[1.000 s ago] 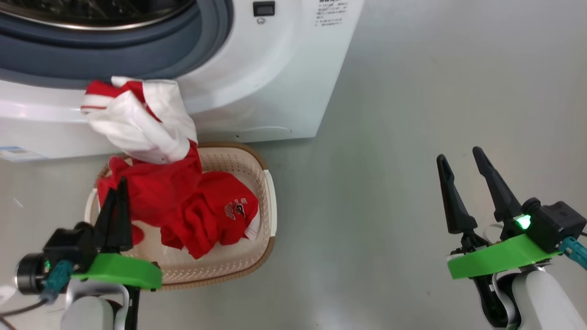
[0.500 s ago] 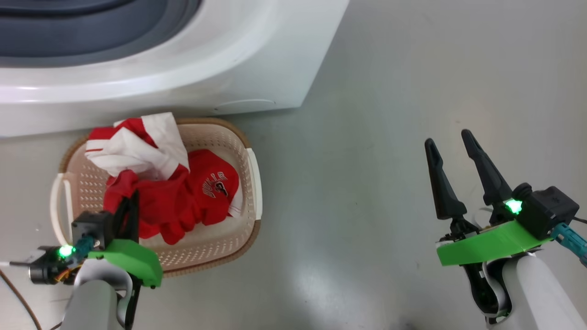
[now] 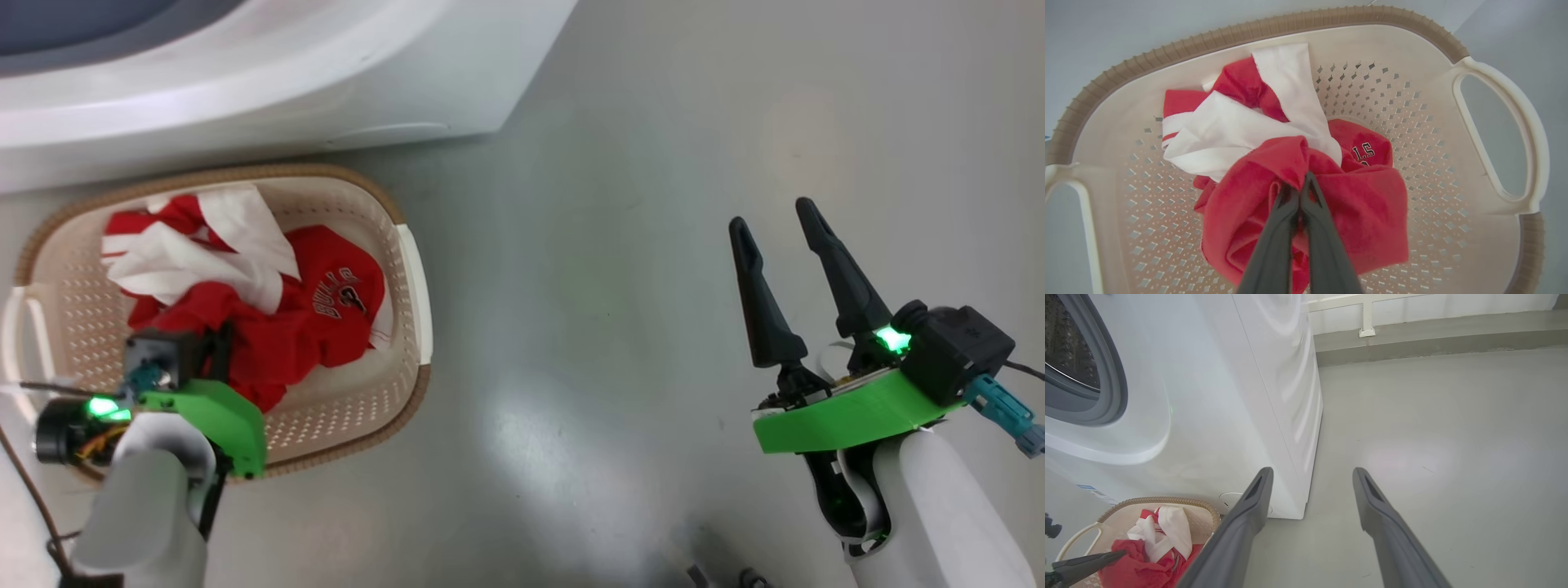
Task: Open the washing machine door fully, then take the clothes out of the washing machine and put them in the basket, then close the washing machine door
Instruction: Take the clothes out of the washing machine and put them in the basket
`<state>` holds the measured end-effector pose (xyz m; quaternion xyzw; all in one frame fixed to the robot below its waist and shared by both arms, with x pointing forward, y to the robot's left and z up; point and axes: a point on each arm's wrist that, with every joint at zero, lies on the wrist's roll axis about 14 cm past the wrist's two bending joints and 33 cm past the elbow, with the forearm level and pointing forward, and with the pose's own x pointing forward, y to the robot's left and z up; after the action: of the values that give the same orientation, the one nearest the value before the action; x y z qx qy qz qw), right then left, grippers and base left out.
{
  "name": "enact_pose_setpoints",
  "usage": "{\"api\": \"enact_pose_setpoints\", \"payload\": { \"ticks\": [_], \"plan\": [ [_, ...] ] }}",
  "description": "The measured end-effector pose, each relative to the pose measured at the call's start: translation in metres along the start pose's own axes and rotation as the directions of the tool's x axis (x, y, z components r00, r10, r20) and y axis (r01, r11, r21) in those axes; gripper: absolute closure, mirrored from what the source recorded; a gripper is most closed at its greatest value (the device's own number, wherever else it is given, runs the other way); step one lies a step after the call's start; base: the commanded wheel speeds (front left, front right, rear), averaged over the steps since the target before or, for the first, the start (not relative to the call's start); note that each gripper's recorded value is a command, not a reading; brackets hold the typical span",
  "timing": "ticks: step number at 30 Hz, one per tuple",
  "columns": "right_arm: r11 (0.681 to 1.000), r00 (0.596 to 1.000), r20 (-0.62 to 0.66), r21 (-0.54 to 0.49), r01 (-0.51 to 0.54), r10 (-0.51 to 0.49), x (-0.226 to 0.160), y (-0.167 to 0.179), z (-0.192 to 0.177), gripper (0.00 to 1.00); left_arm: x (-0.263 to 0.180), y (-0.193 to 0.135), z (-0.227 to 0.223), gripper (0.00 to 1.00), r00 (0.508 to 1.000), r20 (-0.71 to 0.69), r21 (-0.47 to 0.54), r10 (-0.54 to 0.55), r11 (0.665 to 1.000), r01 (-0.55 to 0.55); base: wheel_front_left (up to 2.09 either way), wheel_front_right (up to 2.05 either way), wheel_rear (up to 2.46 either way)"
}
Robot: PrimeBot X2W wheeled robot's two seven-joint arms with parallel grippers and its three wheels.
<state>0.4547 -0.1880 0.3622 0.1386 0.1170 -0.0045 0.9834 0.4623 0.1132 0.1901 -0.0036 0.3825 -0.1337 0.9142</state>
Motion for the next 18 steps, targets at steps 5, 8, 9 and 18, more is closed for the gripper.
{"api": "enact_pose_setpoints", "payload": {
  "ticks": [5, 8, 9, 18],
  "plan": [
    [1.0, 1.0, -0.028, -0.002, -0.001, 0.001, 0.005, -0.001, -0.013, 0.0, 0.018, 0.001, -0.015, 1.0, 0.998, -0.067, -0.001, -0.01, 1.0, 0.009, 0.0, 0.0, 0.0],
    [1.0, 0.999, -0.034, -0.007, 0.004, -0.004, 0.009, -0.004, -0.016, 0.0, 0.026, -0.001, -0.023, 1.0, 0.995, -0.102, -0.007, -0.016, 1.0, 0.015, 0.0, 0.0, 0.0],
    [1.0, 0.999, -0.035, -0.009, 0.005, -0.006, 0.01, -0.005, -0.017, 0.0, 0.029, -0.001, -0.025, 1.0, 0.994, -0.107, -0.011, -0.017, 1.0, 0.016, 0.0, 0.0, 0.0],
    [1.0, 0.999, -0.043, -0.024, 0.008, -0.009, 0.01, -0.007, -0.02, 0.0, 0.034, 0.004, -0.023, 0.0, 0.994, -0.113, -0.029, -0.006, 1.0, 0.003, 0.0, 0.0, 0.0]
  ]
}}
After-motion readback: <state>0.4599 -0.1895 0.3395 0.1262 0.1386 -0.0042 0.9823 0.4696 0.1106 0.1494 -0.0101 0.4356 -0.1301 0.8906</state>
